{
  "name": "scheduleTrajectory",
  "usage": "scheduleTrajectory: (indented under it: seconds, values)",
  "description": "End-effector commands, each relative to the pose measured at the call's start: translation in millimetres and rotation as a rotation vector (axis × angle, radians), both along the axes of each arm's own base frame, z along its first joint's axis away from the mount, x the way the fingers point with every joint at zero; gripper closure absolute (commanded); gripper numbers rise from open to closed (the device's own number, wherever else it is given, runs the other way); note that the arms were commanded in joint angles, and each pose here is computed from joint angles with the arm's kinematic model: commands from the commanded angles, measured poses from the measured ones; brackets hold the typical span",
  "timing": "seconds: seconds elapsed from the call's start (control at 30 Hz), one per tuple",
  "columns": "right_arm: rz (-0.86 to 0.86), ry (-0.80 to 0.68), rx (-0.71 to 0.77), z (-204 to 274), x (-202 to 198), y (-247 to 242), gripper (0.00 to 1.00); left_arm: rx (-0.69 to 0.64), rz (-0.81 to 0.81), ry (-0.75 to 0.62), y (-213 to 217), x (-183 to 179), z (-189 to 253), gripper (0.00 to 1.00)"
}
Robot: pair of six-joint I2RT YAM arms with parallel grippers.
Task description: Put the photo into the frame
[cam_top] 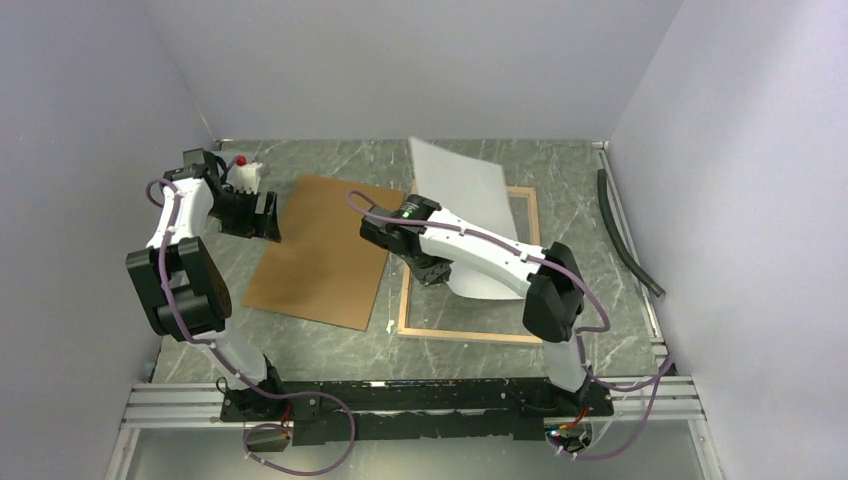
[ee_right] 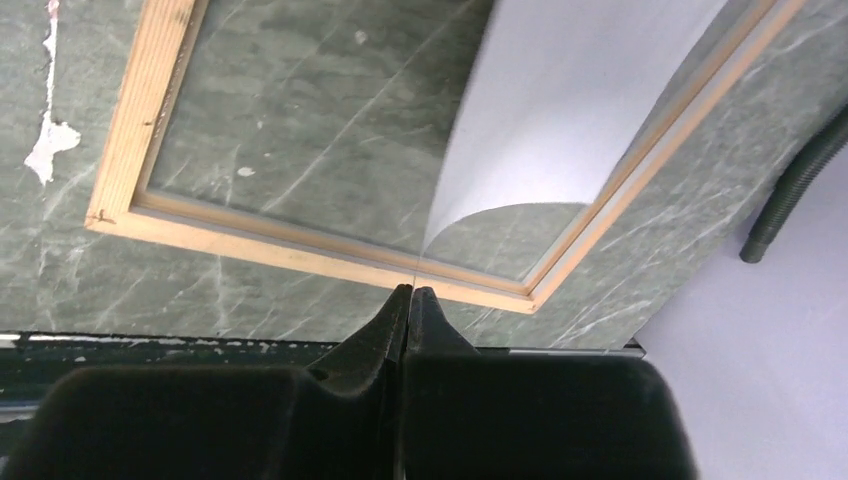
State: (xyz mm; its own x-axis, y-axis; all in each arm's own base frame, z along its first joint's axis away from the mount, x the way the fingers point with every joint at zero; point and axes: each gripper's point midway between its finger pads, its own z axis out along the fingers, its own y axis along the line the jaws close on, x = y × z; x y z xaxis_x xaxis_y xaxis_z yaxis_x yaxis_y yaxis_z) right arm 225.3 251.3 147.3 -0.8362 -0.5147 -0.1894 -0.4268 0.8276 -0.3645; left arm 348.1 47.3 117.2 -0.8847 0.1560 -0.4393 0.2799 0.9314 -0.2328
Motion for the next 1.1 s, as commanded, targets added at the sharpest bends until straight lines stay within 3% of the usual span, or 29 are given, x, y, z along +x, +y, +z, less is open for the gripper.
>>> scheduleTrajectory:
  seconds: [0.0,0.4,0.73,1.07]
  values:
    - [-0.017,0.068,0.062,4.9,-14.9,11.7,1.0,-0.004,-0.011,-0.022,-11.4,-0.4,13.3,0.1]
    - [-0.191,0.21,0.302,-13.3,-75.7,4.4,1.0,0.0,-0.143,-0.021,-75.0,-6.6,4.3,0.1]
    - [-0.491,0.105,0.566,-11.7,-69.2,19.9,1.0,-0.002,-0.213,-0.011,-110.2,-2.8,-5.5,0.11]
    - [-0.544,-0.076,0.406,-18.2,-30.0,9.0,1.0,0.023,-0.226,-0.022,-106.3,-9.8,-5.1,0.12]
